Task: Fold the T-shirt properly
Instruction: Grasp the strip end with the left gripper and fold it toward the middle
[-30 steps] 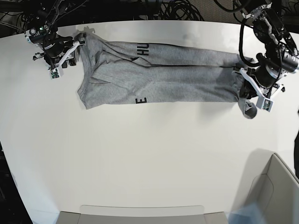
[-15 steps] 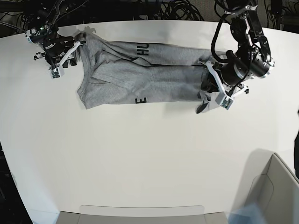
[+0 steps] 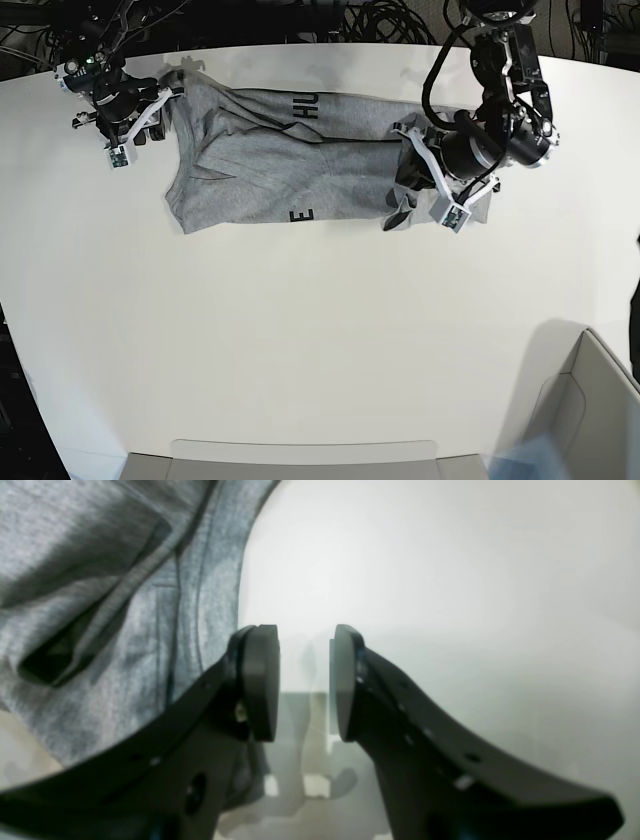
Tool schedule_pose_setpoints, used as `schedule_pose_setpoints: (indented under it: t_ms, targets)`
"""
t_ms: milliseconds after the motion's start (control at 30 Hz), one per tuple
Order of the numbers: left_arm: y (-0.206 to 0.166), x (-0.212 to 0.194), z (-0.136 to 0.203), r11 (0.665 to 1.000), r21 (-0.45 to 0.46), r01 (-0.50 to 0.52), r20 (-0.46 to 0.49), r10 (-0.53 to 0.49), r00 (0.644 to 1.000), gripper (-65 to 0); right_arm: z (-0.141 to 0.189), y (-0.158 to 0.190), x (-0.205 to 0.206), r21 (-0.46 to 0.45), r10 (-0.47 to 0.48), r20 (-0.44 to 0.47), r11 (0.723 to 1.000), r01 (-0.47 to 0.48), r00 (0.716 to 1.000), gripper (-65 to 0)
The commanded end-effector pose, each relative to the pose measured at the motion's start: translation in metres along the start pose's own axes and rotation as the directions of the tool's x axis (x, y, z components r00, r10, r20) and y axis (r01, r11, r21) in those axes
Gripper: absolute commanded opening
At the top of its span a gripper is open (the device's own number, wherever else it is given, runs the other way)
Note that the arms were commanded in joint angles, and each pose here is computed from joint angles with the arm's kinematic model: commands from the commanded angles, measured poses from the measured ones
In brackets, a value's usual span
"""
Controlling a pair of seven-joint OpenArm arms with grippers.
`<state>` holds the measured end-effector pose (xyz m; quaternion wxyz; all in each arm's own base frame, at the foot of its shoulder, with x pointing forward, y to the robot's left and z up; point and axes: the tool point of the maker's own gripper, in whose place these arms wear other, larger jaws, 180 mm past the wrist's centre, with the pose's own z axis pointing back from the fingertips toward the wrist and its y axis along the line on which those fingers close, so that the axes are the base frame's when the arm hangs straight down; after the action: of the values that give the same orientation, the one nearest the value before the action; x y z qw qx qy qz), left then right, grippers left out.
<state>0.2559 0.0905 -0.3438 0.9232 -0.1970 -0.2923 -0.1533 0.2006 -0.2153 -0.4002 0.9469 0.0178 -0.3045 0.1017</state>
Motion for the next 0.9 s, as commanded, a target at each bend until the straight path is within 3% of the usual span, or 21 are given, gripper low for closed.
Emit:
schedule_pose_setpoints:
  t_ms: [0, 333, 467, 567, 767, 867]
  targets:
    - [-0.007, 0.012, 0.002, 1.000, -0.021, 0.003, 0.043, -0.002, 0.999, -65.0, 0.003, -0.003, 0.009, -0.006, 0.009, 0.033, 1.000, -0.009, 0.999, -45.6]
    - [-0.013, 0.014, 0.000, 0.999, -0.040, -0.010, 0.054, 0.012, 0.998, -64.4, 0.003, -0.003, 0.009, -0.006, 0.009, 0.033, 1.000, -0.009, 0.999, -45.6]
    - [-0.017, 0.017, 0.000, 0.999, -0.046, -0.024, 0.071, 0.027, 0.997, -46.2, 0.003, -0.003, 0.009, -0.006, 0.009, 0.033, 1.000, -0.009, 0.999, -45.6]
    - [-0.026, 0.023, 0.000, 0.998, -0.064, -0.029, 0.094, 0.035, 0.995, -38.3, 0.003, -0.003, 0.009, -0.006, 0.009, 0.033, 1.000, -0.009, 0.999, -45.6]
    - [-0.041, 0.031, -0.003, 0.993, -0.102, -0.059, 0.129, 0.072, 0.989, -39.9, 0.003, -0.003, 0.009, -0.006, 0.009, 0.033, 1.000, -0.009, 0.999, -45.6]
    - [-0.036, 0.030, -0.001, 0.994, -0.087, -0.063, 0.128, 0.074, 0.989, -45.8, 0.003, -0.003, 0.009, -0.006, 0.009, 0.033, 1.000, -0.009, 0.999, -45.6]
